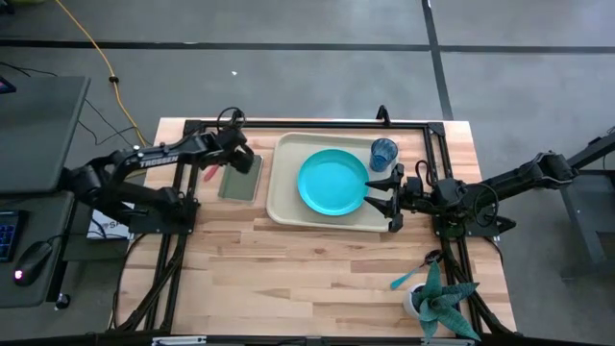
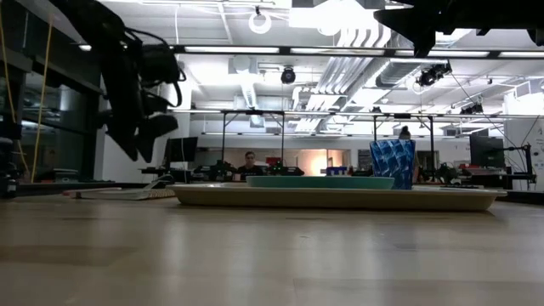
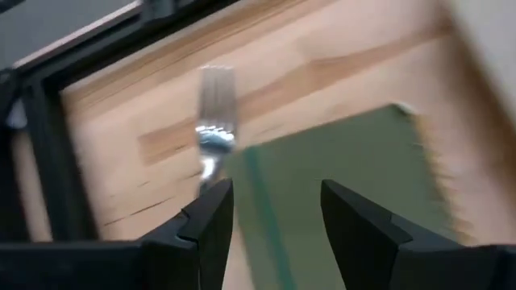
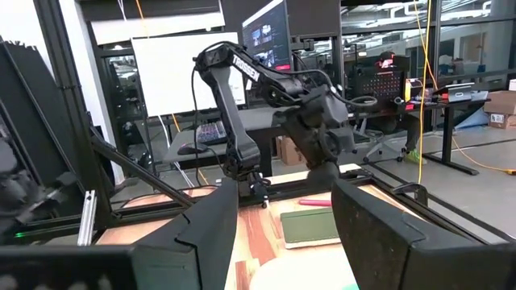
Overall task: Pick and place plate/cup/fork/spoon on tray
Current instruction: Put the pink fork on the gray table tray to the left of the light blue plate
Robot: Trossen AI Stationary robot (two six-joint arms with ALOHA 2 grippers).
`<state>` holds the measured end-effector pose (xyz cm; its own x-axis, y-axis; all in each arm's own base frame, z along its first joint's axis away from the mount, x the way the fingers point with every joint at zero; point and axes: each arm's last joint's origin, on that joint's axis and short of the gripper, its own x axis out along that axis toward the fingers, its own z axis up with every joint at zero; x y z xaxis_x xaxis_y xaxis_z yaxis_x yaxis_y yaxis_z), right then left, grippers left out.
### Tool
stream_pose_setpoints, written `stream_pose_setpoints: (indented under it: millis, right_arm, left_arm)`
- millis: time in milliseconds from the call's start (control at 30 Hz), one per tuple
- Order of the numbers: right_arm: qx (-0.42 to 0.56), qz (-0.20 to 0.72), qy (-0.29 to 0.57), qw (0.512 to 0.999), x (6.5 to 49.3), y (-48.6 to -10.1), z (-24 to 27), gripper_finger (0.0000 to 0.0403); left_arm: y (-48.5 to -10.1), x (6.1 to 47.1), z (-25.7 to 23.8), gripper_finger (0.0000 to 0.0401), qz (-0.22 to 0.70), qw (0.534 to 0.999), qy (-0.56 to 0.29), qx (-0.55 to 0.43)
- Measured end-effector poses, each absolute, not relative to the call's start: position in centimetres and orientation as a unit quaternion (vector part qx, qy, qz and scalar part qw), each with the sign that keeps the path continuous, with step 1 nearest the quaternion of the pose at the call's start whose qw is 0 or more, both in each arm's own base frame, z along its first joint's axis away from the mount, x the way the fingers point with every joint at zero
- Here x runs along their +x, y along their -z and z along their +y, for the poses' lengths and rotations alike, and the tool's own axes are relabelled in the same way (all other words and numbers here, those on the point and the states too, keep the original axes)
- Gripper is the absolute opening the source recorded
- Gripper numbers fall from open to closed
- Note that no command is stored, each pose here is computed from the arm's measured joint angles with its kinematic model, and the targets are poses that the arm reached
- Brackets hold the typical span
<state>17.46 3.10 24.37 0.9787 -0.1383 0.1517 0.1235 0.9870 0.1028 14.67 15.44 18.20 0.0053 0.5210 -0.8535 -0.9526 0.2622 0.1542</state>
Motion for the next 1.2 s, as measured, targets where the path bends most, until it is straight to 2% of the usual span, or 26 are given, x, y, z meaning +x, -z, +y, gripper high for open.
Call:
stream_pose_setpoints:
  millis: [267,767,1200]
  right_arm:
    - [0.046,-0.079,0.066,0.994,17.5,-24.4,3.1,0.0193]
    - [0.05,-0.077,0.066,0.994,17.5,-24.3,3.1,0.0193]
    - [0.058,-0.078,0.065,0.993,17.5,-24.3,3.1,0.0193]
  left_arm:
    - [-16.0,13.4,17.4,0.0168,0.472,0.595,-0.597,-0.258]
    - [-12.9,14.4,17.9,0.0168,0.525,0.537,-0.626,-0.211]
    - [-12.3,14.7,18.0,0.0168,0.521,0.544,-0.613,-0.239]
